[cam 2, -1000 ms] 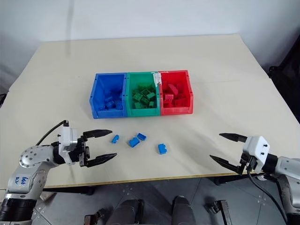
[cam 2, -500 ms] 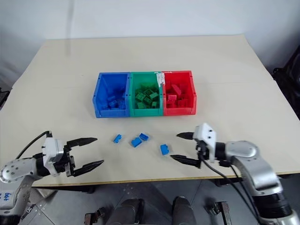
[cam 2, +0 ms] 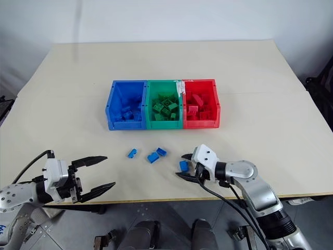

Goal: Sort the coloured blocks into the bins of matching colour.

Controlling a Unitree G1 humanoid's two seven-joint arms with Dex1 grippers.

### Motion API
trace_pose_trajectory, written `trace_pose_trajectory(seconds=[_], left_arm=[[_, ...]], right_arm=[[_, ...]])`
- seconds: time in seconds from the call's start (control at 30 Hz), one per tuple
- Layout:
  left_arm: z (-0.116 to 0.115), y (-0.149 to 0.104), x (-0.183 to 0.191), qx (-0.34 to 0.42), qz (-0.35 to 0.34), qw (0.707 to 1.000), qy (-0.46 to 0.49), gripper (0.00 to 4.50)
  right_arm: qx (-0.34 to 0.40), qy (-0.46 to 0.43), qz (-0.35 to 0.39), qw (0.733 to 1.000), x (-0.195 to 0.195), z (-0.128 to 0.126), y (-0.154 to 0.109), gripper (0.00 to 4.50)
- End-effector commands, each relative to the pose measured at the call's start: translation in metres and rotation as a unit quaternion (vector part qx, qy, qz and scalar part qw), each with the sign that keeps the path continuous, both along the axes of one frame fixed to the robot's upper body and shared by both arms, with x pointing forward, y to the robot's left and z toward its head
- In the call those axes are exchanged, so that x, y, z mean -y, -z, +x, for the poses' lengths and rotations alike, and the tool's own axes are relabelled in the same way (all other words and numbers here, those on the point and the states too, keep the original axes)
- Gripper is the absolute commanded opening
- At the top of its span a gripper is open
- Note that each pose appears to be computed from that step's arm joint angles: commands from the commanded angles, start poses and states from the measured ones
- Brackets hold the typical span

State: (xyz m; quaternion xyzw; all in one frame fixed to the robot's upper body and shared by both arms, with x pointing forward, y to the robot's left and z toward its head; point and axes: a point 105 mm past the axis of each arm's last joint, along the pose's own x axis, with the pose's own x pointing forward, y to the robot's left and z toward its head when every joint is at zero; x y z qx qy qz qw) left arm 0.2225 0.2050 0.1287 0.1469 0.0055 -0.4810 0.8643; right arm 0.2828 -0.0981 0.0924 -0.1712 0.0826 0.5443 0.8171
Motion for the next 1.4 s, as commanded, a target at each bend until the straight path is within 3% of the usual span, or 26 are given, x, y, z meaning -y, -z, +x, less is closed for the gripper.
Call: trace_pose_trajectory(seconds=[0.03,0.07,0.3,0.43,0.6,0.77,1.0,1.03,1.23,1.4], left_arm=[[0.0,-0.01,0.0,0.018,-0.005,1.0,0.001,4.5],[0.0,-0.01,0.0,0.019,-0.005,1.0,0.001,4.5],[0.007,-0.02,-0.009,0.052,-0.034,0.997,-0.054,4.5],[0.004,-0.025,-0.027,0.059,-0.056,0.99,-0.115,4.5],[-0.009,-0.017,-0.044,0.043,-0.069,0.982,-0.168,4.5],[-0.013,-0.01,-0.04,0.034,-0.079,0.98,-0.178,4.5],[-0.009,-0.009,-0.033,0.041,-0.087,0.979,-0.177,4.5],[-0.008,-0.009,-0.032,0.041,-0.087,0.98,-0.177,4.5],[-0.001,-0.011,-0.027,0.043,-0.084,0.983,-0.159,4.5],[0.013,-0.019,-0.02,0.05,-0.082,0.987,-0.129,4.5]], right_arm=[[0.009,-0.001,0.0,1.0,0.005,0.002,-0.004,1.85],[0.011,-0.003,0.005,1.0,0.004,0.003,-0.005,1.64],[0.025,-0.048,0.088,0.995,-0.033,0.005,-0.048,1.64],[0.051,-0.087,0.139,0.985,-0.075,0.018,-0.095,1.64],[0.081,-0.1,0.142,0.982,-0.128,0.049,-0.125,1.64],[0.116,-0.046,0.137,0.983,-0.172,0.087,-0.145,1.64],[0.14,-0.01,0.128,0.982,-0.192,0.108,-0.147,1.64],[0.141,-0.008,0.132,0.981,-0.192,0.109,-0.148,2.37],[0.155,-0.038,0.174,0.972,-0.189,0.103,-0.165,4.31],[0.194,-0.082,0.196,0.958,-0.159,0.092,-0.176,4.31]])
